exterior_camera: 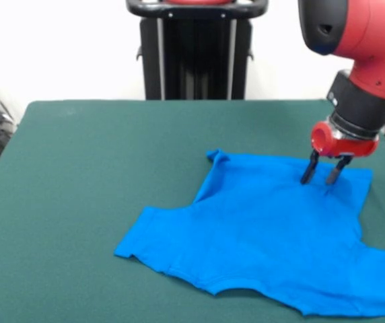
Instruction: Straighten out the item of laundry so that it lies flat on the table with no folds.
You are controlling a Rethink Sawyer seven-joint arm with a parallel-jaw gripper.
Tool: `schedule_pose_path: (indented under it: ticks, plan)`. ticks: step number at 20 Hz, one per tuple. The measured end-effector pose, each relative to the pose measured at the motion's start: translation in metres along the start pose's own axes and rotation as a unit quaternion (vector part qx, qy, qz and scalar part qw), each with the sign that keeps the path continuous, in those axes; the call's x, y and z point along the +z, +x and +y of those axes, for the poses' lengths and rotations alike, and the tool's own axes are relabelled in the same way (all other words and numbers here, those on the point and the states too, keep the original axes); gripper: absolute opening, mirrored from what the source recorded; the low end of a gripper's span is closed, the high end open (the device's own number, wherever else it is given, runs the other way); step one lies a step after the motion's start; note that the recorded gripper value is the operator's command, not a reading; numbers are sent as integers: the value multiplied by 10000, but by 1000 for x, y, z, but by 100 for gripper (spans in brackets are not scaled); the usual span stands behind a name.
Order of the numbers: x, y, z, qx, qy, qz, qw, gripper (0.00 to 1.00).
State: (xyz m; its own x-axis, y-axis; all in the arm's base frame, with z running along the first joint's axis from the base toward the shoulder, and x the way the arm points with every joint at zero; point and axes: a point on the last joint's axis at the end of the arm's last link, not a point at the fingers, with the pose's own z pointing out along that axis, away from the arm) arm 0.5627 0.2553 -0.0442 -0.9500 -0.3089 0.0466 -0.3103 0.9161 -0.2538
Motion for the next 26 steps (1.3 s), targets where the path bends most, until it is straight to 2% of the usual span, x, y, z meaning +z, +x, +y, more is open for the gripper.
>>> schedule_pose_path:
  ticks: [9,17,26]
  plan:
    - [0,0,-2,27,-16,6,10000,100]
    - [-3,2,-12,216,-198,36,9996,100]
    - [-36,-2,-35,502,-392,-78,9979,100]
